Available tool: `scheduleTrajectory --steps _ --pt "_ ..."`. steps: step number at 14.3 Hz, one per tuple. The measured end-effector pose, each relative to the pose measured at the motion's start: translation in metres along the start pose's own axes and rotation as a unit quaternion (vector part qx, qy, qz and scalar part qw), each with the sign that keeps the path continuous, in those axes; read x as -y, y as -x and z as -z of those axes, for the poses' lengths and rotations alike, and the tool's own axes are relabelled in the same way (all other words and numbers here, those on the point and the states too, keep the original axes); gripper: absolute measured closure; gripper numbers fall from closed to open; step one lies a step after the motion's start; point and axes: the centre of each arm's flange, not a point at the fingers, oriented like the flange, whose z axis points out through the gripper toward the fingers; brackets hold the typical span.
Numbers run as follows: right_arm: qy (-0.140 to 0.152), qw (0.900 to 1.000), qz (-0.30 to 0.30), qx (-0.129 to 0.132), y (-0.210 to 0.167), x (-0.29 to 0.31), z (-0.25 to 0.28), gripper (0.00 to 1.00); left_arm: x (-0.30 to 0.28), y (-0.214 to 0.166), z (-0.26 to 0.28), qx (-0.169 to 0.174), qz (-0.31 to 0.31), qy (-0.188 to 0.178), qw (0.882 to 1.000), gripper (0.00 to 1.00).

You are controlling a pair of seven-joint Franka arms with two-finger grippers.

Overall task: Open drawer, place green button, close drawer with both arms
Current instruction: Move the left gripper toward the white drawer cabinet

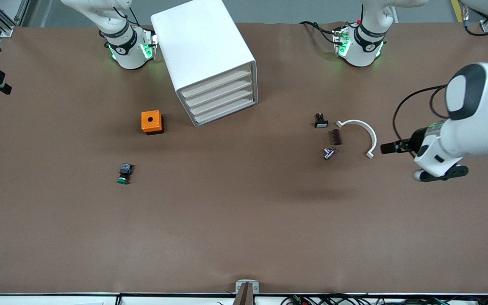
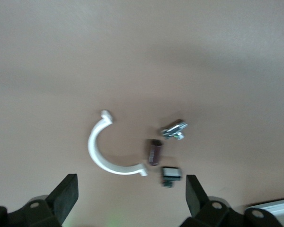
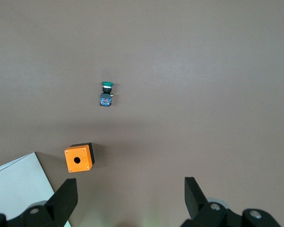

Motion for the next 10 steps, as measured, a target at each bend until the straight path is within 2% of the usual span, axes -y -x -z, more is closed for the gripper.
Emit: scheduleTrajectory --steps 5,8,10 --pt "0.000 1.000 0.000 0.001 0.000 0.000 0.000 0.00 -0.066 0.007 -0.046 0.037 0.103 0.012 0.994 0.00" --pt "-0.001 1.000 0.001 0.001 -0.001 0.001 -0.001 0.00 -0.113 0.016 -0.061 0.063 0.190 0.033 0.979 0.00" --pt "-0.001 1.000 0.001 0.001 -0.001 0.001 -0.001 0.00 -0.147 0.023 -0.077 0.073 0.249 0.023 0.966 0.00"
